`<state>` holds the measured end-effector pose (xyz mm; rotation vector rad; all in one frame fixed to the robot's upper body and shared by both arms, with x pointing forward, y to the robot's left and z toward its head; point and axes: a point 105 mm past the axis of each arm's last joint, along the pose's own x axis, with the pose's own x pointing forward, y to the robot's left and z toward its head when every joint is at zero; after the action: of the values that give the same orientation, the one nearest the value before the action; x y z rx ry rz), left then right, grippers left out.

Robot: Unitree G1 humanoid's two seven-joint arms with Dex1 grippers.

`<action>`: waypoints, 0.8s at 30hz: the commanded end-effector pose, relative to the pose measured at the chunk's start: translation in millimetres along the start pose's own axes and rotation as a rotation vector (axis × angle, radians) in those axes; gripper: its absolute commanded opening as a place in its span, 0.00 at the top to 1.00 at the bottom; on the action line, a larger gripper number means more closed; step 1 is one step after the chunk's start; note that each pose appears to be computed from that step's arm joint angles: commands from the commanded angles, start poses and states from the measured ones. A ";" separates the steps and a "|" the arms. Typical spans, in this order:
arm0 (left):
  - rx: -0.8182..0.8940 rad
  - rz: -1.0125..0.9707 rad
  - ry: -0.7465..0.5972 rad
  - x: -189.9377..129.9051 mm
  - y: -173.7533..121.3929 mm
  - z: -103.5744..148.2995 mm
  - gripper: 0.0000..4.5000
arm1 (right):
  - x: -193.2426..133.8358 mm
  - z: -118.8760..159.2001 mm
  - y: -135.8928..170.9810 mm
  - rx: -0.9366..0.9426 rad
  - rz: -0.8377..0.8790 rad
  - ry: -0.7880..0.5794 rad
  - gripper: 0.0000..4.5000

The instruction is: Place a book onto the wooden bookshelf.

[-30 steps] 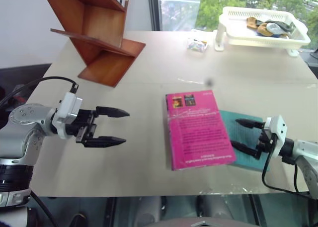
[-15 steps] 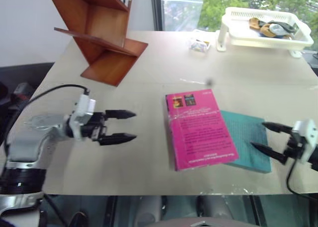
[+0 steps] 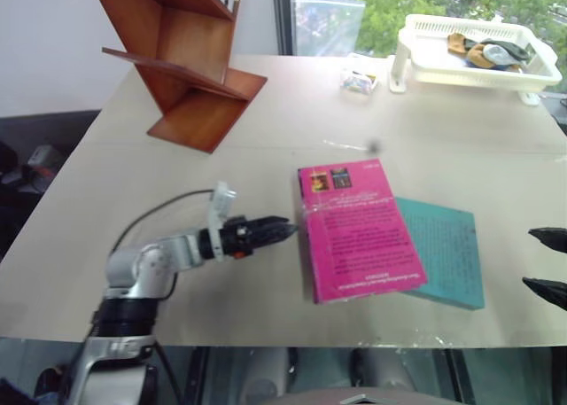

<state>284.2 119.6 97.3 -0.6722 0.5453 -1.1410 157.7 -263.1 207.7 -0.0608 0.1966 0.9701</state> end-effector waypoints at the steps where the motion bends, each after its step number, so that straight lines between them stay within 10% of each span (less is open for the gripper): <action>1: -0.193 -0.124 -0.047 13.9 -15.3 5.3 0.00 | -3.3 6.1 6.1 -0.023 -0.002 -0.010 0.00; 18: -0.479 -0.238 0.082 44.6 -26.5 -13.2 0.00 | -3.5 1.8 2.9 -0.037 -0.045 -0.016 0.00; 24: -0.486 -0.210 0.094 46.8 -21.3 -17.5 0.42 | -2.4 2.3 1.3 -0.041 -0.051 -0.023 0.00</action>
<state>274.0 67.9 93.2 -1.1097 0.8819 -1.2200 156.2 -263.4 204.6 -0.0688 0.1853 0.9319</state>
